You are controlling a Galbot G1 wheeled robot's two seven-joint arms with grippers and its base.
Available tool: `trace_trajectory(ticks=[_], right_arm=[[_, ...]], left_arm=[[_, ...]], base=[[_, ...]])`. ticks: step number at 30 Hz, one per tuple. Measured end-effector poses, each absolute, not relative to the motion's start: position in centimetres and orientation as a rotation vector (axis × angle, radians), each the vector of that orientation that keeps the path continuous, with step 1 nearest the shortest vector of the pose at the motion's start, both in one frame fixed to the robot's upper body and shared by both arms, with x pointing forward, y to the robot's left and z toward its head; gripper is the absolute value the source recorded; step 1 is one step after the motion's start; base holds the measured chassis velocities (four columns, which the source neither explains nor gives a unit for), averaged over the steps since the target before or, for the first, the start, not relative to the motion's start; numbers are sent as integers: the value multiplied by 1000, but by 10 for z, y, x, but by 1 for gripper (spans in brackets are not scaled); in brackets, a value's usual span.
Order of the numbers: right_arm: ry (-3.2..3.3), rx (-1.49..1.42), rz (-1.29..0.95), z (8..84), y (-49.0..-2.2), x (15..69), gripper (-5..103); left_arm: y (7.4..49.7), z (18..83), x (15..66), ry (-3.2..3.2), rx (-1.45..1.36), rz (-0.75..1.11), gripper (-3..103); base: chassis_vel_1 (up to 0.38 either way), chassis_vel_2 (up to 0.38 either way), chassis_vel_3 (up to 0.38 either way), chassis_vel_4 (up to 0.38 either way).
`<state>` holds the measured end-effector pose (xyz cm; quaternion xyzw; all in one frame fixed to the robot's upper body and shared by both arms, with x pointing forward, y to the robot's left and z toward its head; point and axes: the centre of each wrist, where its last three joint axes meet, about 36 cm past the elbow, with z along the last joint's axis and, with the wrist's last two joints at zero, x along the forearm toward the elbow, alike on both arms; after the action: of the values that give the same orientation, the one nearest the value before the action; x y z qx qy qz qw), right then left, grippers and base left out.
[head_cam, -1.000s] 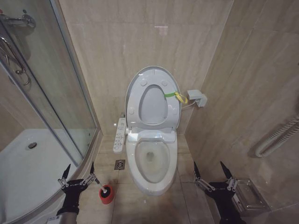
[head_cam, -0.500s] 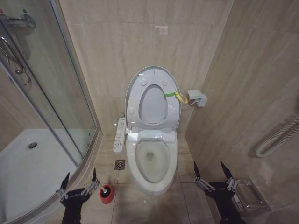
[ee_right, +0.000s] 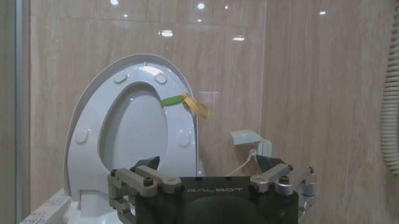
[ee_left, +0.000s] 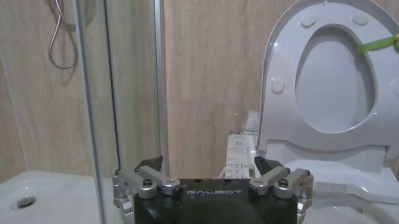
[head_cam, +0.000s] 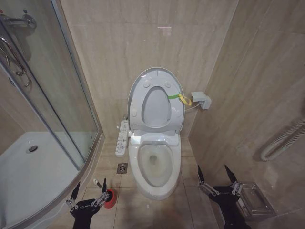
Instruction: Open the toilet lid, clean the toilet bowl with a toilet brush, close the toilet lid, and flush.
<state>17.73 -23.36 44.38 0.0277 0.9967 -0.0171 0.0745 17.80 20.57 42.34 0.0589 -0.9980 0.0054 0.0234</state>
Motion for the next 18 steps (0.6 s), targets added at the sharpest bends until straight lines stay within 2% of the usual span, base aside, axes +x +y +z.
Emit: trace_trajectory(ticks=[18], right_arm=[[2991,83,-51,444,-234,177,100]], left_arm=[[202,424,171,-3091,162,-28,99]], base=[[0,0,0,0]])
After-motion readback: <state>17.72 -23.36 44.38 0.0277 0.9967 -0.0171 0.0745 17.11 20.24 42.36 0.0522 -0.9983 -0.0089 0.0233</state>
